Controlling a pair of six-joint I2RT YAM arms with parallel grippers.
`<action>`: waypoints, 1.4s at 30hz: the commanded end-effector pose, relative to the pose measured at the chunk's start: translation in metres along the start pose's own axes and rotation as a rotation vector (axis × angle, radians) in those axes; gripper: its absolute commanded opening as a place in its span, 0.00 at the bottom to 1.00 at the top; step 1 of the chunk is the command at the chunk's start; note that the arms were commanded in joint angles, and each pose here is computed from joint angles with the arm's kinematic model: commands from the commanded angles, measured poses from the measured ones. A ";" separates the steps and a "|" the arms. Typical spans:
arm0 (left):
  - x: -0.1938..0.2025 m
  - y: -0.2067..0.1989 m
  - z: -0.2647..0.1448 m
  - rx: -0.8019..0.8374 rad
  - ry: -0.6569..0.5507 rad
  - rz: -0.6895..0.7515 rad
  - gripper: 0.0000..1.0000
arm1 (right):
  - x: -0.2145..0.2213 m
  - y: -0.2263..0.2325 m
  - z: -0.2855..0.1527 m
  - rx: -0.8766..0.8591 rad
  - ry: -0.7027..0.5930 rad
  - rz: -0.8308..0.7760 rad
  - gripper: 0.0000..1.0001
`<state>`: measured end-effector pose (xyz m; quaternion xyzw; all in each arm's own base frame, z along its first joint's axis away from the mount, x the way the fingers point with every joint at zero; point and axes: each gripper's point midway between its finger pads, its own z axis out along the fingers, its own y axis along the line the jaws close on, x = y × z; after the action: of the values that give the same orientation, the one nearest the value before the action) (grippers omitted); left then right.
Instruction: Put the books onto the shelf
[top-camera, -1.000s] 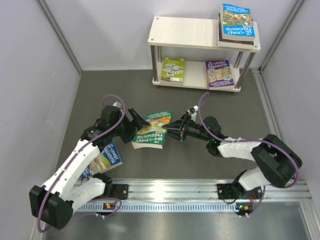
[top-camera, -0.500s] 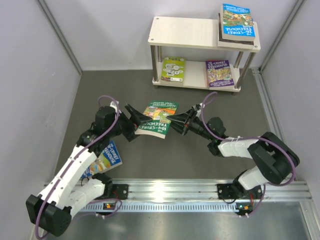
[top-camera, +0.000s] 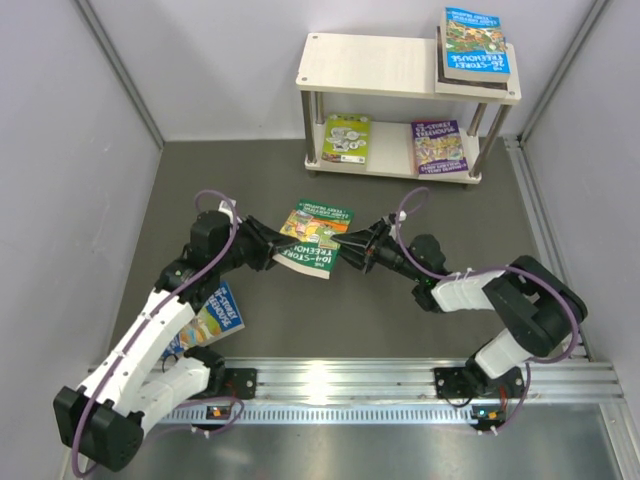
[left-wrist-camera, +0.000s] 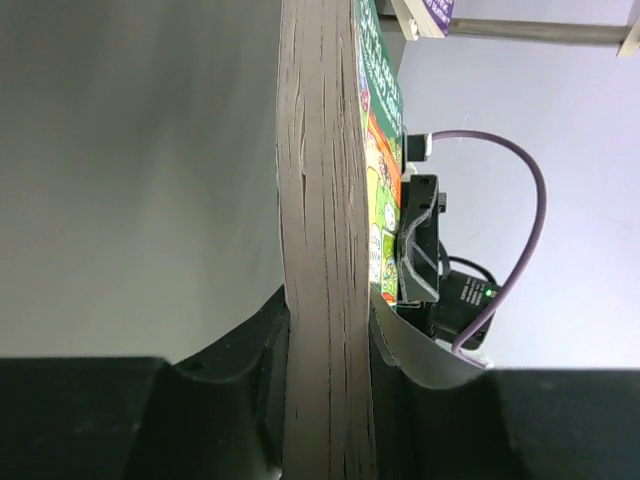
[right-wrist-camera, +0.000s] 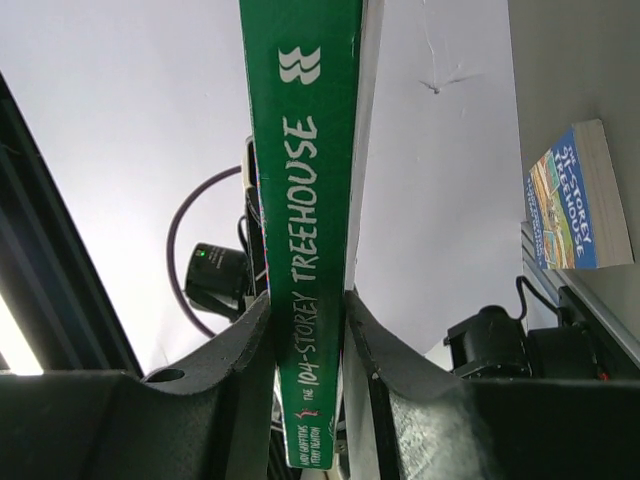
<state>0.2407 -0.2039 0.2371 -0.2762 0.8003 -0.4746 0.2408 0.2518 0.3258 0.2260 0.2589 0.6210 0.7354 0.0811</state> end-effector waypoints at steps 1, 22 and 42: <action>0.004 0.002 0.002 -0.008 0.023 0.015 0.00 | 0.022 0.078 -0.009 -0.302 0.071 -0.091 0.00; -0.025 0.025 0.007 -0.241 -0.086 0.066 0.00 | 0.072 0.087 0.043 -0.158 0.152 0.113 0.33; -0.051 0.051 -0.013 -0.435 -0.234 0.105 0.00 | 0.093 0.115 0.072 -0.063 0.159 0.123 0.29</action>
<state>0.2685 -0.1597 0.2316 -0.3383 0.8324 -0.3198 0.3008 0.2533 0.4044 0.2337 0.3226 0.6839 0.6544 -0.0021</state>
